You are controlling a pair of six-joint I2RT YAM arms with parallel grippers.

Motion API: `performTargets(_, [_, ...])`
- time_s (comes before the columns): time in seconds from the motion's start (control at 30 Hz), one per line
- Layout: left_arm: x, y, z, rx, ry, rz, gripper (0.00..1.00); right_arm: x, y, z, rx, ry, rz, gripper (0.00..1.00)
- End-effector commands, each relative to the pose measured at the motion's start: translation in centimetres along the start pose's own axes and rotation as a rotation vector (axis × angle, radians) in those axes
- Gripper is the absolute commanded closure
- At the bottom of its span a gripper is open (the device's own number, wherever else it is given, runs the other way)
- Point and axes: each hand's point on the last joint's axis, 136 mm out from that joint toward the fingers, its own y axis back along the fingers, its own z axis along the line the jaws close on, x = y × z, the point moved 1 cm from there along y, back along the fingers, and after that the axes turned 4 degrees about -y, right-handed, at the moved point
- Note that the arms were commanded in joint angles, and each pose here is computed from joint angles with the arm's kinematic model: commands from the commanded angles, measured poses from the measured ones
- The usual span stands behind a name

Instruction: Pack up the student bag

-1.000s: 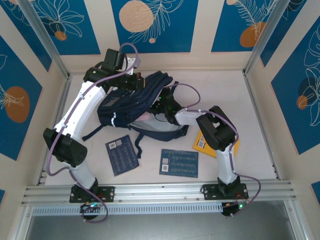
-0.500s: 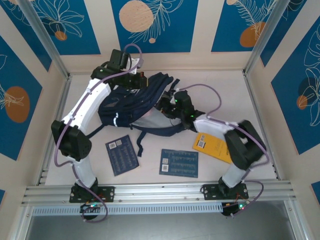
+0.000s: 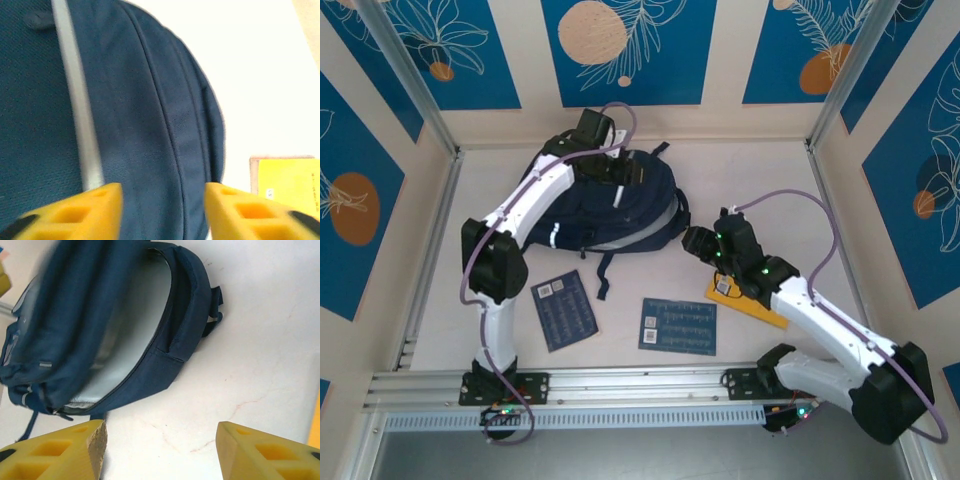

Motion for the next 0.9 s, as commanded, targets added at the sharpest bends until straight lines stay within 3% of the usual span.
performTargets(0.0, [-0.4, 3.6, -1.4, 0.017, 0.020, -0.068, 0.42, 1.1, 1.8, 0.1, -0.008, 0.178, 0.038, 0.41])
performTargets(0.2, [2.8, 9.5, -0.1, -0.103, 0.102, -0.138, 0.31, 4.3, 2.0, 4.1, -0.130, 0.353, 0.164, 0.42])
performTargets(0.3, [6.4, 11.7, 1.4, -0.169, 0.179, -0.155, 0.29, 7.2, 1.2, 7.0, -0.208, 0.408, 0.269, 0.42])
performTargets(0.47, [14.7, 14.1, 5.5, -0.295, 0.406, -0.166, 0.08, 13.3, -1.1, 11.0, -0.282, 0.455, 0.503, 0.41])
performTargets(0.63, [22.5, 14.1, 8.8, -0.357, 0.569, -0.108, 0.08, 17.1, -3.9, 13.3, -0.312, 0.387, 0.643, 0.40])
performTargets(0.87, [29.6, 12.9, 10.7, -0.370, 0.714, -0.121, 0.13, 20.0, -7.4, 14.9, -0.312, 0.295, 0.772, 0.45])
